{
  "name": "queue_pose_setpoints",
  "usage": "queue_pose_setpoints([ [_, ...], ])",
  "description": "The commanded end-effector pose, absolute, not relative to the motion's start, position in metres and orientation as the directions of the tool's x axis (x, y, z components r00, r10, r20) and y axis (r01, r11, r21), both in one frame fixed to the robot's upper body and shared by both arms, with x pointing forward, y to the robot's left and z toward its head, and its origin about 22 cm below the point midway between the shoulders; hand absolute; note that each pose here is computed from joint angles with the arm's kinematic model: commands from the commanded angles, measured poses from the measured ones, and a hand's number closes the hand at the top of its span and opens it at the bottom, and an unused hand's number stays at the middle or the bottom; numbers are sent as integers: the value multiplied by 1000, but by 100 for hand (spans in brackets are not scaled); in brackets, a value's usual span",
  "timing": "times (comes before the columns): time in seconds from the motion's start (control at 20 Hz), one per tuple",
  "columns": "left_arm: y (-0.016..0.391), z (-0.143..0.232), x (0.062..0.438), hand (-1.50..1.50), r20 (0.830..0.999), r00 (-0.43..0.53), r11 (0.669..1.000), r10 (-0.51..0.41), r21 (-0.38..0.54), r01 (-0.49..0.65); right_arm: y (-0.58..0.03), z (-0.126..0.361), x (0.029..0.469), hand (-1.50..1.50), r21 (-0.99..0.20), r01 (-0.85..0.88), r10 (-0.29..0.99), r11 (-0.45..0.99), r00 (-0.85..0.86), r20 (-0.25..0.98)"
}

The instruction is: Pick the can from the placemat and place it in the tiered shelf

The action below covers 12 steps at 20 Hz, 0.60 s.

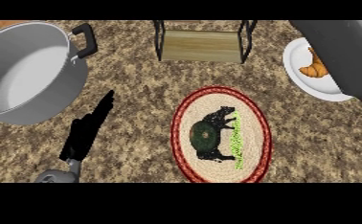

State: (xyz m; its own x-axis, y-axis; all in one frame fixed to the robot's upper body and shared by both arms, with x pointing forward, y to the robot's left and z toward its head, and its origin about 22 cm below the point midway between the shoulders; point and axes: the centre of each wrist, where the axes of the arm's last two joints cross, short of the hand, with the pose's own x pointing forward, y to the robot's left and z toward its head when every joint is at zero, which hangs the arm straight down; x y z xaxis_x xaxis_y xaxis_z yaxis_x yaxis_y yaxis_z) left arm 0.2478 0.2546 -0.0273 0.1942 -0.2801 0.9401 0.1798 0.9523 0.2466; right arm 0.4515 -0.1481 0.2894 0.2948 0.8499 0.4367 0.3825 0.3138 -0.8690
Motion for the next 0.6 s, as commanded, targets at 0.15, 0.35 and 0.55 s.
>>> queue_pose_setpoints([
  [0.15, 258, -19, 246, 0, 937, 181, 945, -299, 264, 194, -151, 263, 475, 150, -895, 300, 858, 331, 298, 418],
  [0.35, 251, -30, 246, 0, 942, 177, 946, -286, 248, 211, -145, 257, 480, 150, -910, 246, 857, 333, 325, 401],
  [0.55, 252, -16, 257, 0, 938, 180, 945, -295, 259, 201, -142, 241, 480, 150, -783, 237, 738, 575, 262, 622],
])
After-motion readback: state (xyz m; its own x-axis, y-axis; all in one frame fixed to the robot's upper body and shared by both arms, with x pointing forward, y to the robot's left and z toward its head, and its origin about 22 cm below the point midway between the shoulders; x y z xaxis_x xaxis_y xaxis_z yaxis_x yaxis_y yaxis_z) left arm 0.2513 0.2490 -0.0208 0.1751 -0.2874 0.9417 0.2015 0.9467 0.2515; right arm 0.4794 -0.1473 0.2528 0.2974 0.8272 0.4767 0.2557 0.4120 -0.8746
